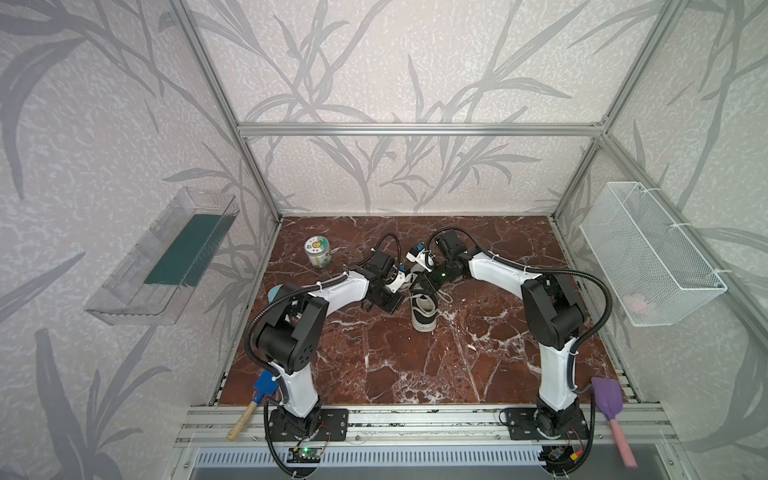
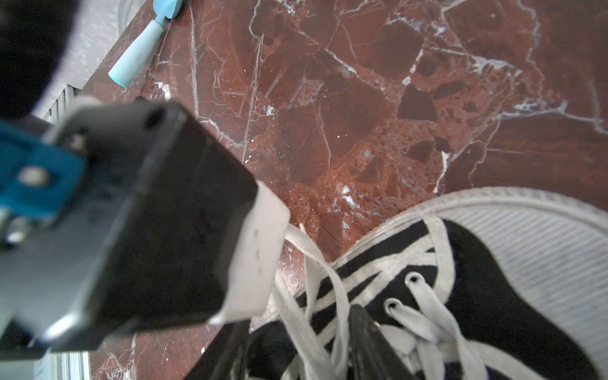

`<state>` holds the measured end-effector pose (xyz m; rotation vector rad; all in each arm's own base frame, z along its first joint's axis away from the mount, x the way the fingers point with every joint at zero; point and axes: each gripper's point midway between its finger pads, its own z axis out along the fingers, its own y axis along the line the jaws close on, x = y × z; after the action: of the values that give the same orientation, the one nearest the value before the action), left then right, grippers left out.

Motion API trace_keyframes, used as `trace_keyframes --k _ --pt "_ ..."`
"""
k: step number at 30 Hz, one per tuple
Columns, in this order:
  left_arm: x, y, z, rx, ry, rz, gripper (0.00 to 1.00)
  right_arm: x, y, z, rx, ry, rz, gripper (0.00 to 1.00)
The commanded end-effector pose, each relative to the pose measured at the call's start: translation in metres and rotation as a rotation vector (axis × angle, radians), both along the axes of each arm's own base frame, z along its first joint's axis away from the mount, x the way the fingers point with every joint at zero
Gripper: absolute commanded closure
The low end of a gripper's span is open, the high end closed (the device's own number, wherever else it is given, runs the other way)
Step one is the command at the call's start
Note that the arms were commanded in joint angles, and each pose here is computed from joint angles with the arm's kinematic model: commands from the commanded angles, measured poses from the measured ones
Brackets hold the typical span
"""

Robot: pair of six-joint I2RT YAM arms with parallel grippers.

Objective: Tie the shoes

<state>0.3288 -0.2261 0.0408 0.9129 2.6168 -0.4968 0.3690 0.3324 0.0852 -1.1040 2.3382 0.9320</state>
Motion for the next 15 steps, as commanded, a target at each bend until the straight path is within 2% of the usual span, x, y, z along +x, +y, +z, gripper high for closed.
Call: trace_keyframes --k 1,8,15 --pt "-0.001 0.000 0.010 -0.019 -0.016 0.010 1.00 0.005 0.001 -0.005 -0.013 -0.029 -0.005 0.52" --pt "-0.003 0.000 0.010 -0.021 -0.011 0.016 1.00 0.010 0.003 -0.004 -0.015 -0.053 -0.011 0.57" --pt "-0.003 0.001 0.010 -0.019 -0.012 0.019 1.00 -0.001 0.002 -0.019 -0.047 -0.051 0.020 0.60"
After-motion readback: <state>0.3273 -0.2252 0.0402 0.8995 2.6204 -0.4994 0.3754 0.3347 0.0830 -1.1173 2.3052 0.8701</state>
